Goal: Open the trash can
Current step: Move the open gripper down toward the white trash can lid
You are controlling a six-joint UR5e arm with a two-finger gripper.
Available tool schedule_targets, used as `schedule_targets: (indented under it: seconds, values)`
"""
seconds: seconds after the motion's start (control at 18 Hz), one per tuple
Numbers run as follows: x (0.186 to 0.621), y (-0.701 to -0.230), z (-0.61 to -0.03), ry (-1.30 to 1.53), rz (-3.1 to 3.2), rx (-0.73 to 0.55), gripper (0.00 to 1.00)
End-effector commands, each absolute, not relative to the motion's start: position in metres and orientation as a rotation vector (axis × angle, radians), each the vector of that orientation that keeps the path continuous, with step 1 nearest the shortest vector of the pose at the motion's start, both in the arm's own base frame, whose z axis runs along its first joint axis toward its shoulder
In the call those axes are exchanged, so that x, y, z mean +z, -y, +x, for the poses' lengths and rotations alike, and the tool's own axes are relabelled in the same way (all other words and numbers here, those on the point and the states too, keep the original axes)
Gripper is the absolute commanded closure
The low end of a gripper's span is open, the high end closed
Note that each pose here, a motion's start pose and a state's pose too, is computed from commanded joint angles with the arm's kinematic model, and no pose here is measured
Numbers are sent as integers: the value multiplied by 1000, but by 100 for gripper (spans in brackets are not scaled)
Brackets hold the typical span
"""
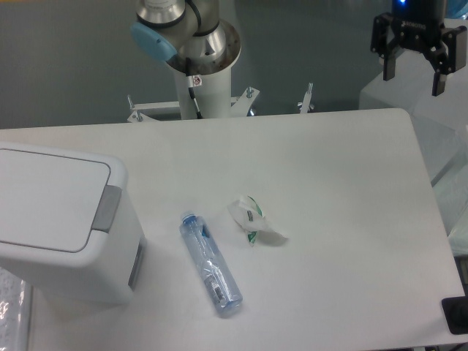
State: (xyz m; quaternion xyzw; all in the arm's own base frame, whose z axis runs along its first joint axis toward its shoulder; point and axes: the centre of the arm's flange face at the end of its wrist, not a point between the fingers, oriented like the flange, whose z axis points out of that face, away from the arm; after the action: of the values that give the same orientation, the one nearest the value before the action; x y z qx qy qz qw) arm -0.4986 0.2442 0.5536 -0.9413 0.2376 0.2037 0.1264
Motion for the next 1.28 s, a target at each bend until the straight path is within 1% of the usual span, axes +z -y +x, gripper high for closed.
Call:
schedule_targets:
  seconds: [0.22, 0.39, 0.61, 0.83, 1.06, 1.11, 1.28]
  values:
    - [554, -248, -498, -664, -2744, 590, 0]
    - [555, -259, -495, -508, -2751, 557, 0]
    - [556, -333, -488, -285, -2713, 491, 0]
    - [551, -383, -484, 37, -2643, 448, 0]
    - [551, -427, -451, 276, -2573, 347, 0]
    - [548, -439, -438, 314, -2566, 310, 0]
    - [536, -467, -409, 283, -2582, 255, 0]
